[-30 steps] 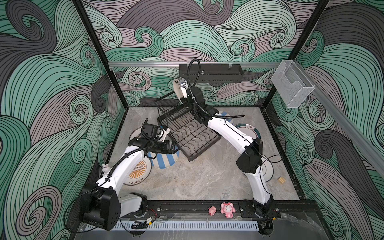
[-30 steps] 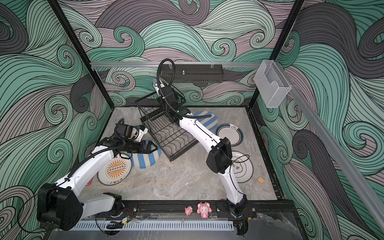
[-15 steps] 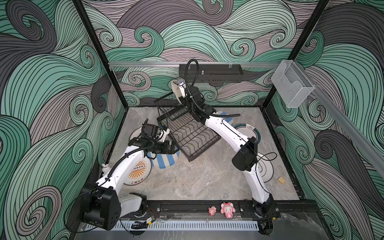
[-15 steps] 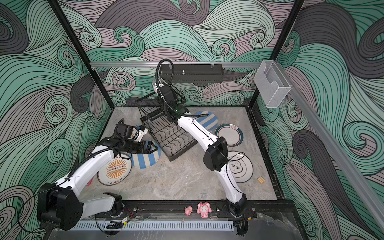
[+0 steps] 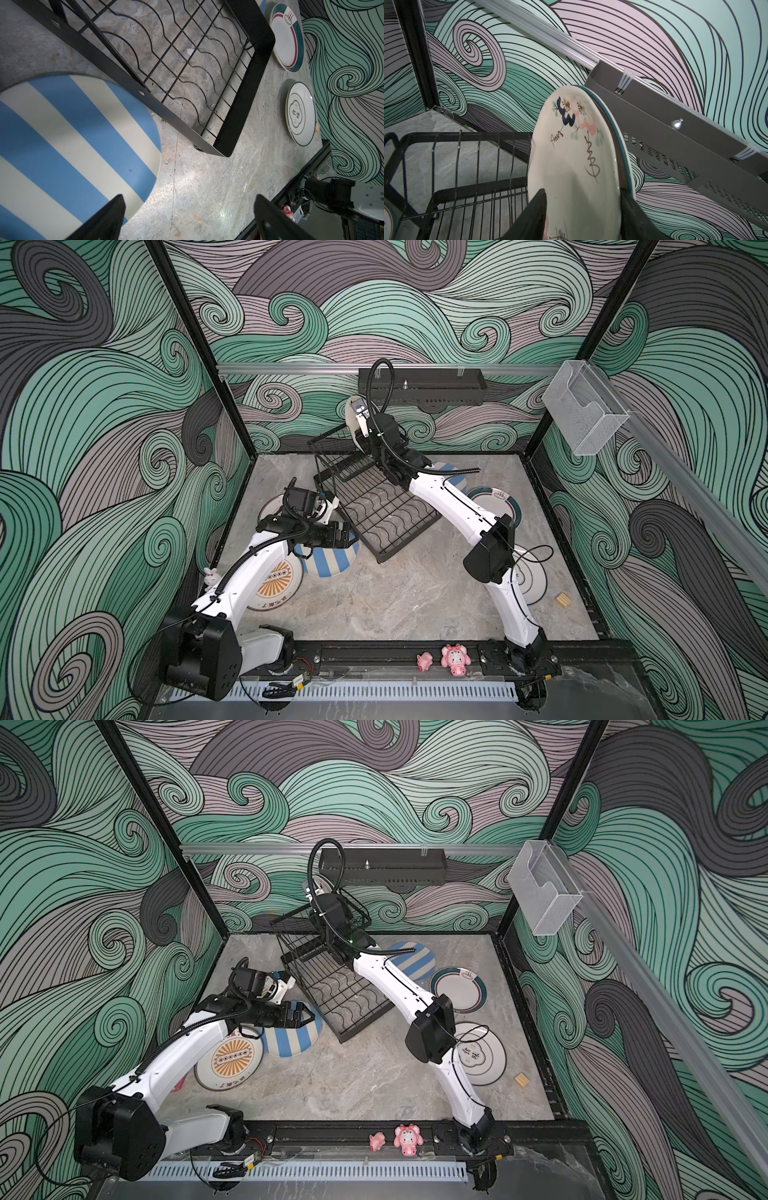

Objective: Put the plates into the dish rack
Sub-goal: 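Open the right gripper and withdraw it from the rack, then move the right gripper down to the rim of the white green-rimmed plate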

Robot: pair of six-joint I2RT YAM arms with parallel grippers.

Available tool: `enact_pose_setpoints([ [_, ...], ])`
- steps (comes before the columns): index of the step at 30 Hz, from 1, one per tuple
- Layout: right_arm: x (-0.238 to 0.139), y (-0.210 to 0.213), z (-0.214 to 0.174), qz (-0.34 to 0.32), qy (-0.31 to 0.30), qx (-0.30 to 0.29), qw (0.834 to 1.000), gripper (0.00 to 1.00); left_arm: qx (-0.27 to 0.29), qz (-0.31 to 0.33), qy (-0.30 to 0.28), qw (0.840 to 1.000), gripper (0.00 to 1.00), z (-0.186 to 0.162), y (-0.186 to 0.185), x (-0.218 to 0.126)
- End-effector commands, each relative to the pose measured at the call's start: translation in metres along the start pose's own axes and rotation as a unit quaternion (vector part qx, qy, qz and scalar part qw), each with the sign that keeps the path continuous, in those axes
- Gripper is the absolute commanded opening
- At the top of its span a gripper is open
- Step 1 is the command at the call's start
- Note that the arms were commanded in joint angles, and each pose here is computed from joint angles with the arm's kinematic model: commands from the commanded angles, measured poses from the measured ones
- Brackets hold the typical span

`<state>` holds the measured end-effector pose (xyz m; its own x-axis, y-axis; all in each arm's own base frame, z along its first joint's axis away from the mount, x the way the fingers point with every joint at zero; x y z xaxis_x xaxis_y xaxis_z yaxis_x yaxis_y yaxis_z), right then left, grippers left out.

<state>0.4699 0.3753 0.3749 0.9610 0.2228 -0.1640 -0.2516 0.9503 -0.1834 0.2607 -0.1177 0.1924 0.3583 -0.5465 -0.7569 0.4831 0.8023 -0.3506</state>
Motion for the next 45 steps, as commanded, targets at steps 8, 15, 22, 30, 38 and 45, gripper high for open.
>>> enact_pose_setpoints([
  [8, -0.07, -0.038, 0.06, 0.008, -0.017, 0.037, 0.999, 0.69, 0.012, 0.013, -0.025, 1.0, 0.99, 0.01, -0.002, -0.016],
  [15, -0.115, -0.062, 0.047, 0.032, 0.032, 0.048, 0.998, 0.72, 0.011, 0.014, -0.044, 0.999, 0.99, 0.015, -0.006, -0.026],
  [22, -0.172, -0.097, -0.009, 0.031, 0.105, 0.08, 0.991, 0.75, 0.034, -0.007, -0.099, 0.995, 0.99, 0.028, -0.02, -0.042],
  [30, -0.235, -0.138, -0.098, 0.004, 0.187, 0.129, 0.974, 0.8, 0.002, -0.004, -0.111, 0.994, 0.99, 0.022, -0.018, -0.043],
  [38, -0.282, -0.158, -0.217, -0.051, 0.29, 0.179, 0.939, 0.81, -0.028, 0.004, -0.109, 0.994, 0.99, 0.008, -0.013, -0.035],
  [45, -0.301, -0.177, -0.276, -0.135, 0.334, 0.239, 0.902, 0.89, -0.053, -0.018, -0.103, 0.993, 0.99, -0.005, -0.018, -0.028],
])
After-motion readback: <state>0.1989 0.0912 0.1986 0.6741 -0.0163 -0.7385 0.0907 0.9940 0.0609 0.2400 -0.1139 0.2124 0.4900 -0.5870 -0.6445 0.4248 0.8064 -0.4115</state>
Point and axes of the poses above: each gripper's point midway between its finger pads, its own x axis out along the fingers, its own y axis along the line the jaws close on, z = x × y, the point moved 5 cm from there along -x, back along the fingers, and after that the axes turned 14 degrees about x, right-handed, at the moved point
